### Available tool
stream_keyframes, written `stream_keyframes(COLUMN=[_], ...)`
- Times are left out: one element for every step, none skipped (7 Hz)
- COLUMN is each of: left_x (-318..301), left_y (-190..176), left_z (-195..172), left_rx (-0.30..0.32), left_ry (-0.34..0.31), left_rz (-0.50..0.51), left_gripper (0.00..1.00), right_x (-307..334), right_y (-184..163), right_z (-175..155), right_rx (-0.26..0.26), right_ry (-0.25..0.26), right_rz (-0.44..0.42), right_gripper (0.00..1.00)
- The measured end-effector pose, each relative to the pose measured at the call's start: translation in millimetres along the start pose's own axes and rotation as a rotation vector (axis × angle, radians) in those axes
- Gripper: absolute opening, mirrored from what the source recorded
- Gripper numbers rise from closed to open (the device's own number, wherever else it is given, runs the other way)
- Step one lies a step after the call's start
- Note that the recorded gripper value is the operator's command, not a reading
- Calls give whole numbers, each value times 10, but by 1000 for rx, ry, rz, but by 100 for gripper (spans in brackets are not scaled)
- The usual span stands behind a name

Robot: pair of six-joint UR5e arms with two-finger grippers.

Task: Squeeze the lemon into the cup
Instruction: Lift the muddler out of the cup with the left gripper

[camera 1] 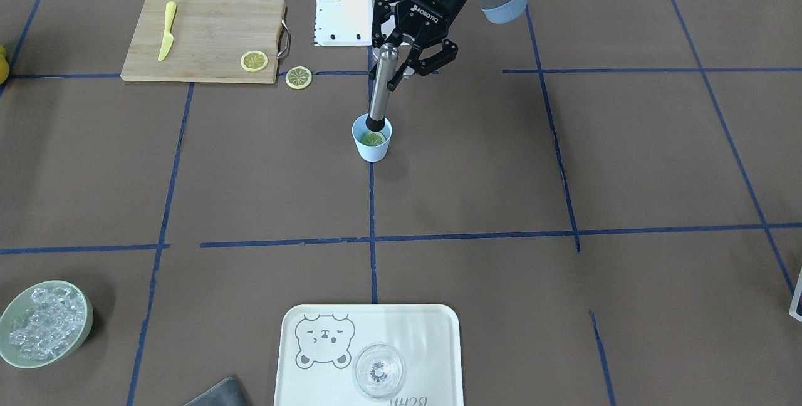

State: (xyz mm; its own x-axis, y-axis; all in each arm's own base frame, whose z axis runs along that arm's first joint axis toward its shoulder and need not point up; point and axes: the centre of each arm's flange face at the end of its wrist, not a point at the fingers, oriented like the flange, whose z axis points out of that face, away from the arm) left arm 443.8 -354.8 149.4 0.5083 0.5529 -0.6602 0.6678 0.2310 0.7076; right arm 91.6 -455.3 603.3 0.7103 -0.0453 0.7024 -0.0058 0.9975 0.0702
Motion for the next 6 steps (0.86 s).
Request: stream_keyframes(left_x=[-196,-352,-460,-559,-648,-693], left_y=[-49,-115,-155,-155,-160,-176], left_z=[-40,-123,-220,-331,-460,-559], left_rx=[-32,-75,-128,-192,-255,-306], left_ry=[8,4,-16,-52,-88,-105], left_rz=[29,61,96,137,174,173], left_gripper=[0,0,0,0,0,0], right_x=[-6,-12,-19,-19,-13,3], right_y=[-6,-15,-23,-29,-32,-24], right_z=[-7,-14,-21,-22,-19,-6], right_rx=[1,3,4,5,4,1], right_ry=[0,0,0,1,4,7], right_rz=[-1,-2,-3,-3,-5,-6], right_gripper=[100,100,100,100,100,100])
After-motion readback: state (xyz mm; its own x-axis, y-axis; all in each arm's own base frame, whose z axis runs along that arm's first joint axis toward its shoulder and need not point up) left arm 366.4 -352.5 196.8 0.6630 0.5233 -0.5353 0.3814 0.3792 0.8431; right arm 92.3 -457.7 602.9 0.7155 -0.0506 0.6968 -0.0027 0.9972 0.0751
